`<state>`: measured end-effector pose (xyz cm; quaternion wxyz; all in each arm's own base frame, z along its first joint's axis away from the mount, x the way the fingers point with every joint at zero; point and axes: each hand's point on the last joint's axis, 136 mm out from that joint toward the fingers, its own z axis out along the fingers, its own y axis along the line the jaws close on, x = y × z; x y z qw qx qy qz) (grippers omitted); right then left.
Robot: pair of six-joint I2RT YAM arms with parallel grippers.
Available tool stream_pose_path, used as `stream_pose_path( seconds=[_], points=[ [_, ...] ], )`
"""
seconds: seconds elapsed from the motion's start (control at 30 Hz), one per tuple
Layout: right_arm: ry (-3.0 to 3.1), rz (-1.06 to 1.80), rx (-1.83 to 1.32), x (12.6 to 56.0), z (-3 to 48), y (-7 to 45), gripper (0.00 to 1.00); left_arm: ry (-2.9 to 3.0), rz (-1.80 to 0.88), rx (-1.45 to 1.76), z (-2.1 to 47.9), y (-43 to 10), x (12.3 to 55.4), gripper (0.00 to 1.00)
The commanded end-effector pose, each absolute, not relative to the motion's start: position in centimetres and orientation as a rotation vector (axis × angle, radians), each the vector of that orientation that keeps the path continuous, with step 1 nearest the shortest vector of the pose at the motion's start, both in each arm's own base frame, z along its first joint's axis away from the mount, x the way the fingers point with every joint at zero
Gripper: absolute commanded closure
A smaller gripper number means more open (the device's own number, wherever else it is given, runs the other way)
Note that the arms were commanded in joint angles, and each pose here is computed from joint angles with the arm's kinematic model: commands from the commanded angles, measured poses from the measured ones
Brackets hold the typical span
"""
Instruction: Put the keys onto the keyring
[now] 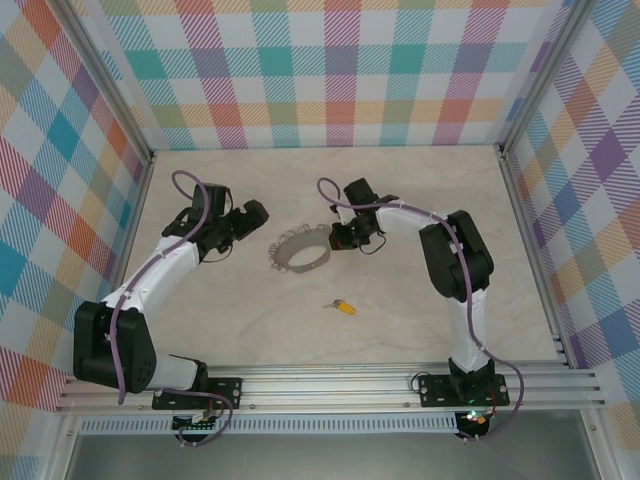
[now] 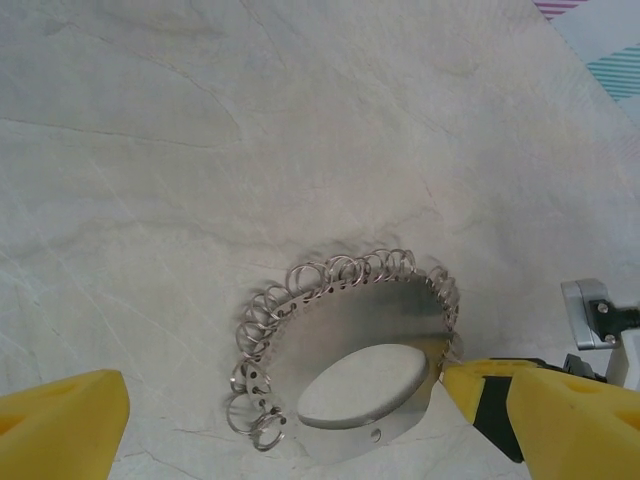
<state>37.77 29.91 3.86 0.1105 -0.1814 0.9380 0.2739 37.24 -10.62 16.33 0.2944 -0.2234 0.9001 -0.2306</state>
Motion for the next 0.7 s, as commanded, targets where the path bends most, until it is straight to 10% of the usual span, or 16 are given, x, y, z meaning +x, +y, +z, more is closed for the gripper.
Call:
stream_pose_path(
  seconds=[0.0,0.27,0.67],
  points=[
    [2.547,0.910,-0.691,37.7,11.2,31.0,1.00,2.379,-0.680,-0.508,18.4,-12.1,37.7,0.04],
    [2.226,1.087,-0.855,35.7,21.1,32.0,1.00,2.299,-0.782,-0.337,23.3,-13.6,37.6,0.07],
    [2.091,1.257,-0.905,32.5,24.5,31.7,1.00,2.097,-1.125,0.027,29.6,-19.3,35.8,0.40]
  ],
)
